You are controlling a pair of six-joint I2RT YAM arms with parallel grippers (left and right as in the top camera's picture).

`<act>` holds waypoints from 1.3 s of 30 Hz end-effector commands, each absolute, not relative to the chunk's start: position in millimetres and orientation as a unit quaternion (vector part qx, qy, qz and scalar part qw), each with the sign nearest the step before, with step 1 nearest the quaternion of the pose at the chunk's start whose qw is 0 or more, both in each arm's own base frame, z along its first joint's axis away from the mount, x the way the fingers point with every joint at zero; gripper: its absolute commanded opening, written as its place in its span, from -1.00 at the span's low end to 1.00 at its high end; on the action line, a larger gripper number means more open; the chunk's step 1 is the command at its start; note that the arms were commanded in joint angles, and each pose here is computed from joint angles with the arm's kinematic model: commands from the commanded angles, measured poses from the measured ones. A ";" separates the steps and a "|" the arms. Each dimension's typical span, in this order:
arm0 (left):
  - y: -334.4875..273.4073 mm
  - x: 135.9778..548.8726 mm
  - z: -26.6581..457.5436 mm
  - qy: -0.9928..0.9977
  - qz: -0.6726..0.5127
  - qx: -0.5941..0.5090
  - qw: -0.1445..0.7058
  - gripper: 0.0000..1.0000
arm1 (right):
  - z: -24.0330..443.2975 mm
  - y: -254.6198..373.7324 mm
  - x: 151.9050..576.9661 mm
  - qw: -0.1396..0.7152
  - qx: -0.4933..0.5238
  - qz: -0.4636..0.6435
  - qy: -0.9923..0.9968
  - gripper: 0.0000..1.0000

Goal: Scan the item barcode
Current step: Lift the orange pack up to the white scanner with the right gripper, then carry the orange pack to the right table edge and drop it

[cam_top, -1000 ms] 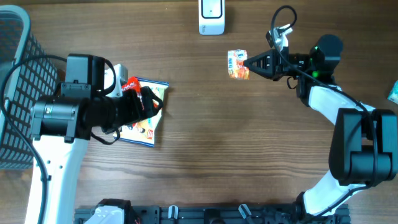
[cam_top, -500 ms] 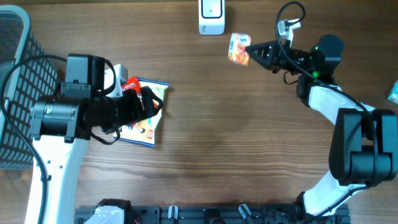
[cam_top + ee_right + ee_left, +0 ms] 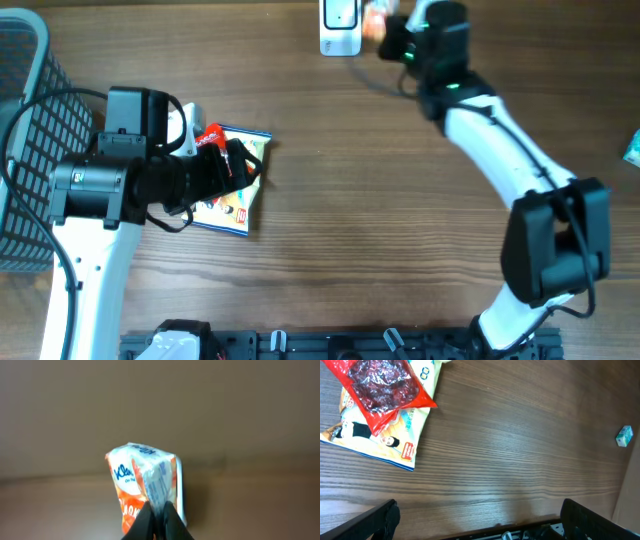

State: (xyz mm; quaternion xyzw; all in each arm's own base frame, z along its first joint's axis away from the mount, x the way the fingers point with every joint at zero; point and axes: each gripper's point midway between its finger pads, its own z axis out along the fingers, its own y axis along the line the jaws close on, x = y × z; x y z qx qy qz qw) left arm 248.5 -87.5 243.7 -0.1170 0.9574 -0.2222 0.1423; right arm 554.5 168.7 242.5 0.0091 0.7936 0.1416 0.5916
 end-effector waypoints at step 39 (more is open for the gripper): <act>-88.9 248.2 243.0 0.958 -0.223 -0.112 0.142 1.00 | 132.1 -295.0 447.2 0.149 0.287 -0.692 0.645 -0.92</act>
